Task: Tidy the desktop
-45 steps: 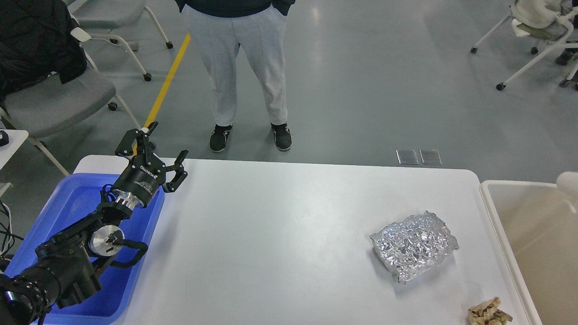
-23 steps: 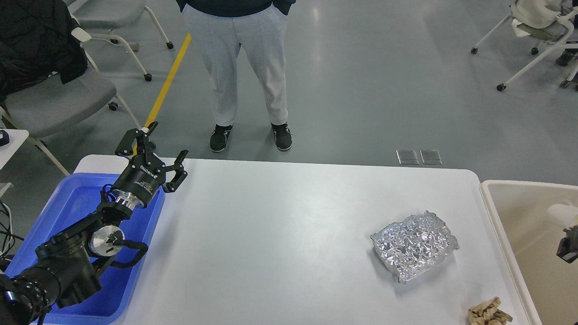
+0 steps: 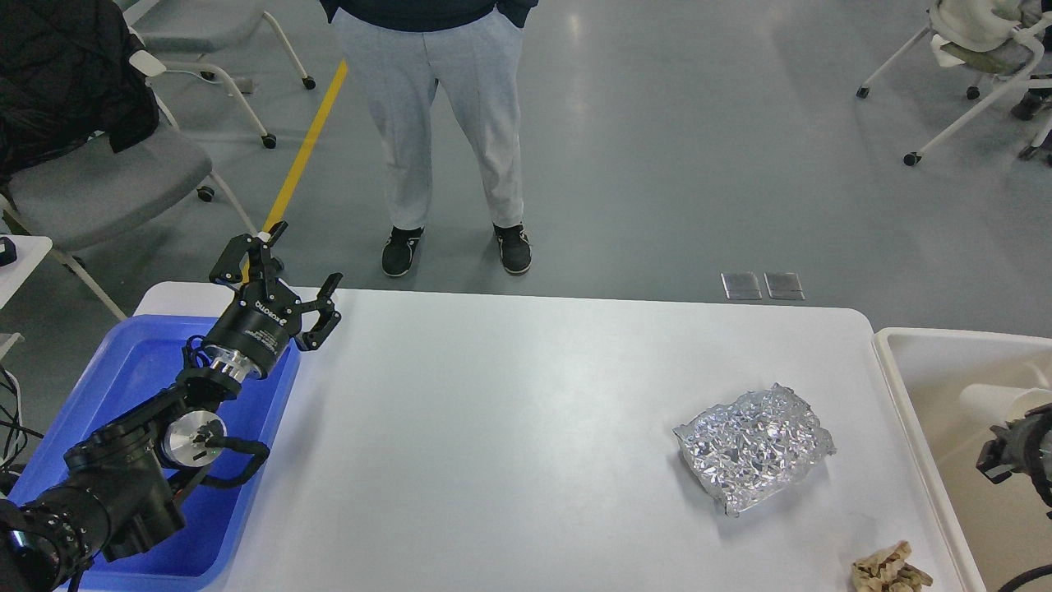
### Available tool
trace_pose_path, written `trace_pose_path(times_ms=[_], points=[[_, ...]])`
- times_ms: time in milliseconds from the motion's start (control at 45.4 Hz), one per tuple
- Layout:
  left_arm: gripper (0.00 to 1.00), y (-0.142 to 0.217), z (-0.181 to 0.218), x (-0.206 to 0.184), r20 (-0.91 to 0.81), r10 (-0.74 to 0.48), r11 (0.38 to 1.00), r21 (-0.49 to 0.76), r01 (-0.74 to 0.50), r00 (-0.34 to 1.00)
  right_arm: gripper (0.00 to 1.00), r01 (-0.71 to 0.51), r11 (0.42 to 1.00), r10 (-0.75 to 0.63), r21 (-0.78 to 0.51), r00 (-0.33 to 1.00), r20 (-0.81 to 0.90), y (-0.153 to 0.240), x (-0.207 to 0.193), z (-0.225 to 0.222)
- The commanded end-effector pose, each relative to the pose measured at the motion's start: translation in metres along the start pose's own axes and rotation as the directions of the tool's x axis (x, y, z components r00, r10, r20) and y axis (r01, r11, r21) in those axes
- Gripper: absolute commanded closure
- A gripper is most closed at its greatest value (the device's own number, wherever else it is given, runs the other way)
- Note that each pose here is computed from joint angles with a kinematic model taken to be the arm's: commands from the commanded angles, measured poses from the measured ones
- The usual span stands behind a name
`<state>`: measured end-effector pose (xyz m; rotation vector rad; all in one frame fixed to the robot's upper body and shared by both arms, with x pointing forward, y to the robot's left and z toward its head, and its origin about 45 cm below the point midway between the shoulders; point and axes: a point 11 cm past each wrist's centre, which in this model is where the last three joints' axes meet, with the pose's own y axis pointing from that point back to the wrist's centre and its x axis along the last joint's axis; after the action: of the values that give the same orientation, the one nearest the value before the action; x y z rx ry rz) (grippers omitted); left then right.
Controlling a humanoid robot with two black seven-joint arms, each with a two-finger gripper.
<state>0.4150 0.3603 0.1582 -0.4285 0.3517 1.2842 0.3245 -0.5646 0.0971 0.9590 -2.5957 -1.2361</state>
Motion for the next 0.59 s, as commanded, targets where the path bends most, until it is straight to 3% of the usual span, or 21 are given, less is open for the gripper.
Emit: trace_pose_path(times_ms=[0, 353, 573], points=[[0.00, 0.000, 0.000, 0.000, -0.001, -0.001, 1.000, 0.000, 0.001, 1.000, 0.00, 0.003, 1.000, -0.003, -0.002, 0.999, 0.034, 0.000, 0.001, 0.001], [0.00, 0.000, 0.000, 0.000, -0.001, -0.001, 1.000, 0.000, 0.001, 1.000, 0.00, -0.001, 1.000, 0.002, 0.029, 0.999, -0.032, 0.003, -0.001, -0.016], [0.00, 0.000, 0.000, 0.000, 0.000, 0.000, 1.000, 0.000, 0.000, 1.000, 0.00, 0.214, 0.973, -0.212, 0.087, 0.977, -0.031, 0.018, -0.062, -0.051]])
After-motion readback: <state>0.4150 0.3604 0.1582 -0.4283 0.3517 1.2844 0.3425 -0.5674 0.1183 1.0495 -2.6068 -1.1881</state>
